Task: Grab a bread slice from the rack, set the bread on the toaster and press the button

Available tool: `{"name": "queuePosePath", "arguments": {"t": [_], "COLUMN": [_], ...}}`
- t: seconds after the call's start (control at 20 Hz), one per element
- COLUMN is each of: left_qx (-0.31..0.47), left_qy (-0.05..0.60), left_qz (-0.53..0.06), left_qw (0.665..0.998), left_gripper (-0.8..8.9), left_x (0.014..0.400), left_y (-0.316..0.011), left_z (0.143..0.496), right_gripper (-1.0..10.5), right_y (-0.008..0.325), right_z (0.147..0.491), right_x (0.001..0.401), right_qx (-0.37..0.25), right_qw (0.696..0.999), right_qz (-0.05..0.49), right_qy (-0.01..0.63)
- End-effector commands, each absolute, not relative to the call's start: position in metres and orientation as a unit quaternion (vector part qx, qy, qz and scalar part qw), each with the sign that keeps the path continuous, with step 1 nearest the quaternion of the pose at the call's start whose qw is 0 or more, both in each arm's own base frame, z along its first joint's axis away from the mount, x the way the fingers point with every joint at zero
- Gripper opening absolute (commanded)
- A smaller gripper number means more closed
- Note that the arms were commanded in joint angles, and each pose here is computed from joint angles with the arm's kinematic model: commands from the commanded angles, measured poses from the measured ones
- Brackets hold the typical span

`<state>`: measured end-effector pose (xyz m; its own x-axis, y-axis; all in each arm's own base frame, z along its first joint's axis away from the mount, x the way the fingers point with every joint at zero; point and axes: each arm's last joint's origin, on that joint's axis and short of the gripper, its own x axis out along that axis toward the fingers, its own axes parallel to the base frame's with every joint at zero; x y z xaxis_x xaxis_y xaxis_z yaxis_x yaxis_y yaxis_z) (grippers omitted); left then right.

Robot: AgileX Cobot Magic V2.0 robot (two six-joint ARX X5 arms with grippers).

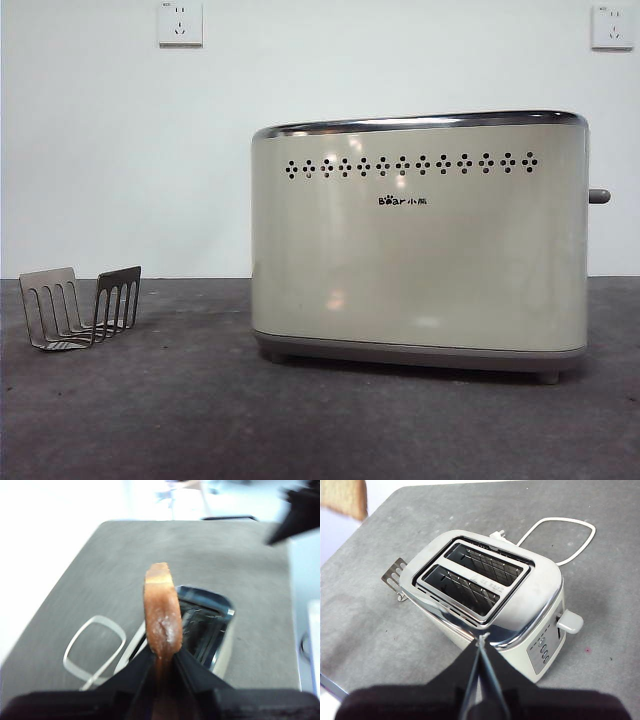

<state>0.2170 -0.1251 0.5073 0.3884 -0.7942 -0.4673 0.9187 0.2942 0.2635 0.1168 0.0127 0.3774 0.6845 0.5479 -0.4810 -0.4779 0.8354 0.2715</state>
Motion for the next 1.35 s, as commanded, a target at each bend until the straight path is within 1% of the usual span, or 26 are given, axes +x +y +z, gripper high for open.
{"name": "queuePosePath", "arguments": {"t": [0.05,0.15,0.25,0.55,0.8,1.05,1.25,1.35], "left_qx": [0.354,0.388,0.402,0.429,0.43,0.444,0.473,0.482], "left_qy": [0.069,0.079,0.097,0.11,0.132,0.142,0.153,0.164], "left_qz": [-0.566,-0.563,-0.563,-0.597,-0.608,-0.614,-0.602,-0.592], "left_qw": [0.741,0.725,0.716,0.669,0.654,0.637,0.625,0.625], "left_gripper": [-0.08,-0.08,-0.07,-0.05,-0.05,-0.05,-0.05,-0.05], "left_x": [0.211,0.21,0.214,0.235,0.252,0.266,0.272,0.274], "left_y": [-0.143,-0.158,-0.171,-0.205,-0.223,-0.235,-0.237,-0.238], "left_z": [0.503,0.496,0.487,0.46,0.44,0.422,0.414,0.411], "right_gripper": [0.0,0.0,0.0,0.0,0.0,0.0,0.0,0.0], "right_y": [0.013,0.013,0.013,0.013,0.013,0.013,0.013,0.013], "right_z": [0.379,0.379,0.379,0.379,0.378,0.378,0.378,0.378], "right_x": [0.116,0.116,0.116,0.116,0.115,0.115,0.115,0.115], "right_qx": [0.058,0.058,0.058,0.058,0.059,0.06,0.06,0.06], "right_qw": [0.916,0.916,0.916,0.916,0.914,0.914,0.914,0.914], "right_qz": [0.284,0.284,0.284,0.284,0.283,0.283,0.283,0.283], "right_qy": [0.277,0.277,0.277,0.279,0.283,0.284,0.285,0.285]}}
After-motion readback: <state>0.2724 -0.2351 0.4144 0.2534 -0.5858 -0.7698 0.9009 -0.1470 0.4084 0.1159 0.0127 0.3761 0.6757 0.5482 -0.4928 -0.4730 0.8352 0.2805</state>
